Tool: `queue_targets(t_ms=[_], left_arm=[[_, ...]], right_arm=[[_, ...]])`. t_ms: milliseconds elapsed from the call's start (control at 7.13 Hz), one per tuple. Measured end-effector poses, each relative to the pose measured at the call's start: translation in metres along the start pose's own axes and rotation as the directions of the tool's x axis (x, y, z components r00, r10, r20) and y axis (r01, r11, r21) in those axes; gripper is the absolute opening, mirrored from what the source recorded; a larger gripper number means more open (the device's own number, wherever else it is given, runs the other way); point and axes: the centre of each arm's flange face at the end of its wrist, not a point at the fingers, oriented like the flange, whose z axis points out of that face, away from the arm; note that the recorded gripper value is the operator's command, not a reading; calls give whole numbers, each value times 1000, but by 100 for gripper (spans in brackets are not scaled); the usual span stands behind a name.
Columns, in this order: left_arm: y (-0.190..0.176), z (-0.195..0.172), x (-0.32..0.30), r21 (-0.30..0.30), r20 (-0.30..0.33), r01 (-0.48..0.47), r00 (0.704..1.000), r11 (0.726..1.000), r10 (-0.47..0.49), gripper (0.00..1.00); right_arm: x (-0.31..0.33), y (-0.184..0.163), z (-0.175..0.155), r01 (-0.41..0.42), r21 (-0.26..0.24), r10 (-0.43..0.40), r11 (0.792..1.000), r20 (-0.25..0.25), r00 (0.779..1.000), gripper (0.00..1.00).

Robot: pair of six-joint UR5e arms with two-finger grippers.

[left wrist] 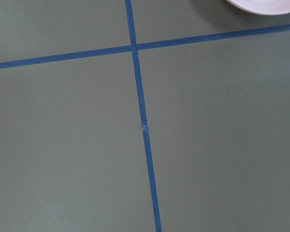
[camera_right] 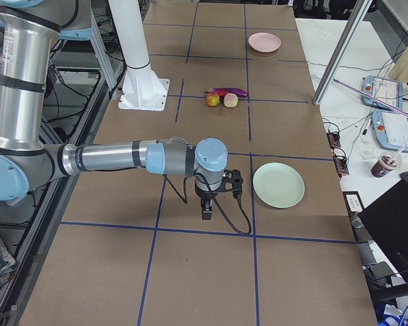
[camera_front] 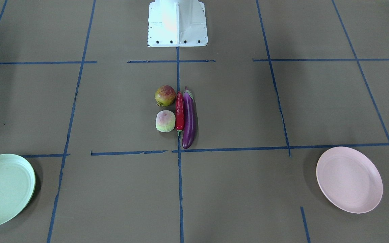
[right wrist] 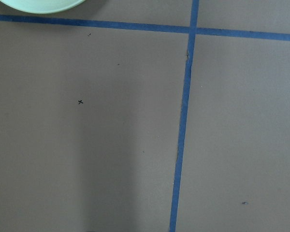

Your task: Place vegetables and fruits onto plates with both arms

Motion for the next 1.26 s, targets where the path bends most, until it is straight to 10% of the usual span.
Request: queue_targets(t_ms=[1262], left_arm=[[6,3,1,2,-2,-11,1000,1000,11,100]], right_arm=[[-9,-2,0,24,1,-24,1000,-1,1000,100]])
